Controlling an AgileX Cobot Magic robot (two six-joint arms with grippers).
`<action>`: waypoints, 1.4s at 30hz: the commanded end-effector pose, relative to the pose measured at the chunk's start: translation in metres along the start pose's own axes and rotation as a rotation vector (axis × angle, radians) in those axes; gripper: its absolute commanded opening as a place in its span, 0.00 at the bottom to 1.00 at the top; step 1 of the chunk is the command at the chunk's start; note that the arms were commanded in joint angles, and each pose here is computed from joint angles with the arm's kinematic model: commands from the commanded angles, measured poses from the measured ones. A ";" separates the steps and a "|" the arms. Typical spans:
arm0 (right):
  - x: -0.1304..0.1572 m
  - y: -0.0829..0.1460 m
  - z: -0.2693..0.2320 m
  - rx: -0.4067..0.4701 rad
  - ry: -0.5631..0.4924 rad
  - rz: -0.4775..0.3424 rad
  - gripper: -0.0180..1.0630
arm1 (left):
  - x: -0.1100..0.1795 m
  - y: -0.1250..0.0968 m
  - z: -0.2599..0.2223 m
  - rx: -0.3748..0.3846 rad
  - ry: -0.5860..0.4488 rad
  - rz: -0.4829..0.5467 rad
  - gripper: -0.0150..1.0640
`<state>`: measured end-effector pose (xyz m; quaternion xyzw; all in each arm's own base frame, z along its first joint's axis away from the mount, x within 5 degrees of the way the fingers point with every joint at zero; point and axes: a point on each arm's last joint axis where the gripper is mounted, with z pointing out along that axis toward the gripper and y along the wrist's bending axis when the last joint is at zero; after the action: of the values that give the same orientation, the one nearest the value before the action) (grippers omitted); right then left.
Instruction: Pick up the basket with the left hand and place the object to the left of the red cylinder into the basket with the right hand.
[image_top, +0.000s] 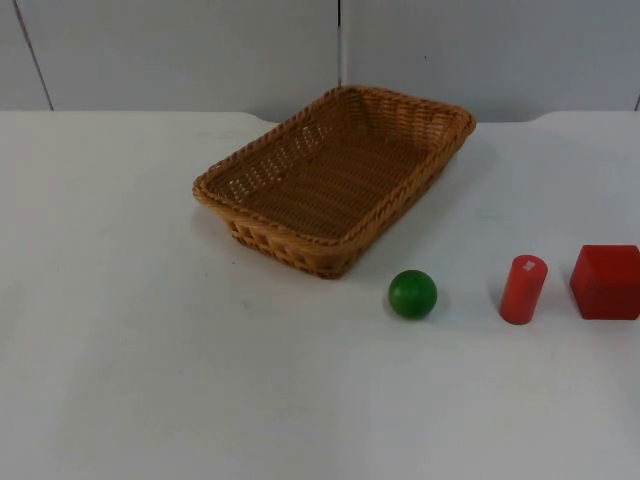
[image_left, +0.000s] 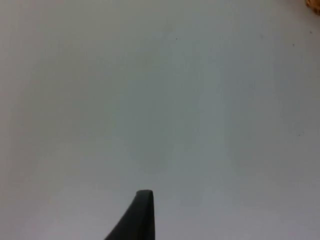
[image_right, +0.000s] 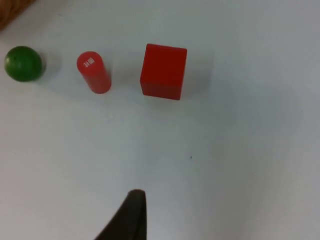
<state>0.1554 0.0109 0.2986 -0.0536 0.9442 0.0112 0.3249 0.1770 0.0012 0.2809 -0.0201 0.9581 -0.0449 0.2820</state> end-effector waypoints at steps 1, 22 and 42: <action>-0.003 -0.001 -0.001 0.004 -0.018 -0.003 0.99 | -0.010 -0.003 0.003 0.024 -0.009 0.016 0.99; -0.004 -0.001 0.000 0.005 -0.034 0.000 0.99 | -0.151 -0.064 0.140 0.256 0.191 0.298 0.99; -0.002 -0.001 0.000 0.005 -0.022 -0.001 0.99 | -0.211 -0.116 0.307 0.361 0.229 0.451 0.99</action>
<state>0.1573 0.0109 0.3005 -0.0532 0.9397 0.0111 0.3375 0.5226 -0.1183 0.1485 0.2438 0.9431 -0.1436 0.1747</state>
